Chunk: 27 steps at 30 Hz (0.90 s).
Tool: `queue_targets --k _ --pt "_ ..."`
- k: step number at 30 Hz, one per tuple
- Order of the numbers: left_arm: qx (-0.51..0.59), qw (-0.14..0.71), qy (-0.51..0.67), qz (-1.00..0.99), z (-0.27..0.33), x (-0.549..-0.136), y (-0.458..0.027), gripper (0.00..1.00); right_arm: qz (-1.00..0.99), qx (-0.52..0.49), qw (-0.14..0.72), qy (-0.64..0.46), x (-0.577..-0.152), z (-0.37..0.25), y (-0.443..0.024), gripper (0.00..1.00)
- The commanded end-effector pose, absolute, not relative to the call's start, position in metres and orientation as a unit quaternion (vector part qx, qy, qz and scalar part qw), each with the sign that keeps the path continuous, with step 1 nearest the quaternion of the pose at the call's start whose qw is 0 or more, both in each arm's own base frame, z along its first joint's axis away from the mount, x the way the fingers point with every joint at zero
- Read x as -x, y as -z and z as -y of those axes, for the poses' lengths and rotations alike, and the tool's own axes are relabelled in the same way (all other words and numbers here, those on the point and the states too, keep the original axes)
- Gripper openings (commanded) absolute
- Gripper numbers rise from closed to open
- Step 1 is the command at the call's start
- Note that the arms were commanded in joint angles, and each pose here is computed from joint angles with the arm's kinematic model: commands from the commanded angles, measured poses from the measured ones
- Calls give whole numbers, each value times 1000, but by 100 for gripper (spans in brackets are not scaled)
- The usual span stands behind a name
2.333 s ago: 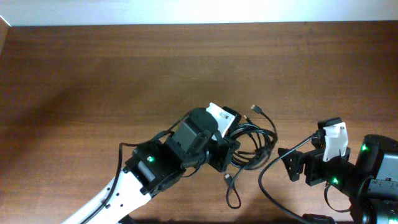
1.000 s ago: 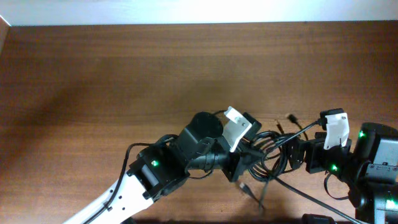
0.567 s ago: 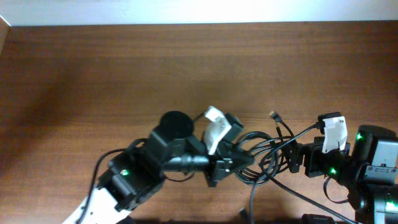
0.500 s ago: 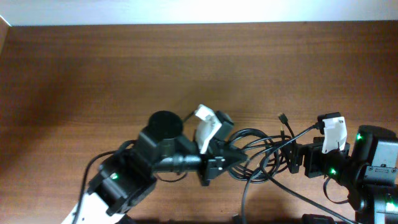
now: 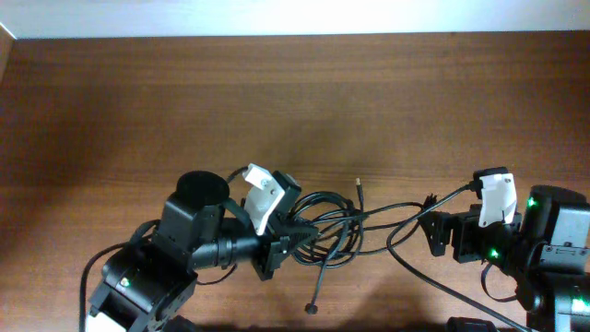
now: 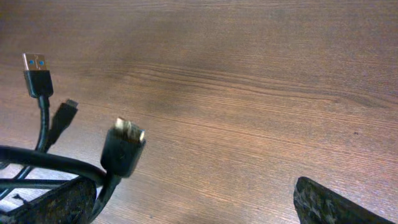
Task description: Untangle cables
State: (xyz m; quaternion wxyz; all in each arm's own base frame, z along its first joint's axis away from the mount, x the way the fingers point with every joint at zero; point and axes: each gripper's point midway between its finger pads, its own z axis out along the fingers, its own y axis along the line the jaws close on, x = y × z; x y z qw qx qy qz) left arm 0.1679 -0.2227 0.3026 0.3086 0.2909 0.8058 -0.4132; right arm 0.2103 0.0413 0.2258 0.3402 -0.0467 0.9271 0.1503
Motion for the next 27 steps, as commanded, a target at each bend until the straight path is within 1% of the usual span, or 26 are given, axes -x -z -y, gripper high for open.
queue_targets --k 1,5,11,14,21,25,27 --pt "-260 350 328 -838 196 -186 -296 0 -935 25 337 -113 -212 -26 -221 99" --pt "-274 356 299 -842 189 -188 -290 0 -936 23 334 -110 -211 -25 -220 99" --pt "-276 370 301 -835 191 -192 -296 0 -939 22 325 -111 -211 -25 -217 99" --pt "-276 370 301 -834 191 -192 -296 0 -944 13 307 -116 -212 -25 -211 99" --pt "-278 351 336 -829 199 -182 -299 0 -940 19 293 -173 -207 -44 -212 99" --pt "-291 338 362 -819 206 -174 -302 0 -923 43 299 -240 -204 -66 -223 99" --pt "-299 339 390 -802 214 -170 -311 0 -914 54 308 -258 -200 -73 -230 99"
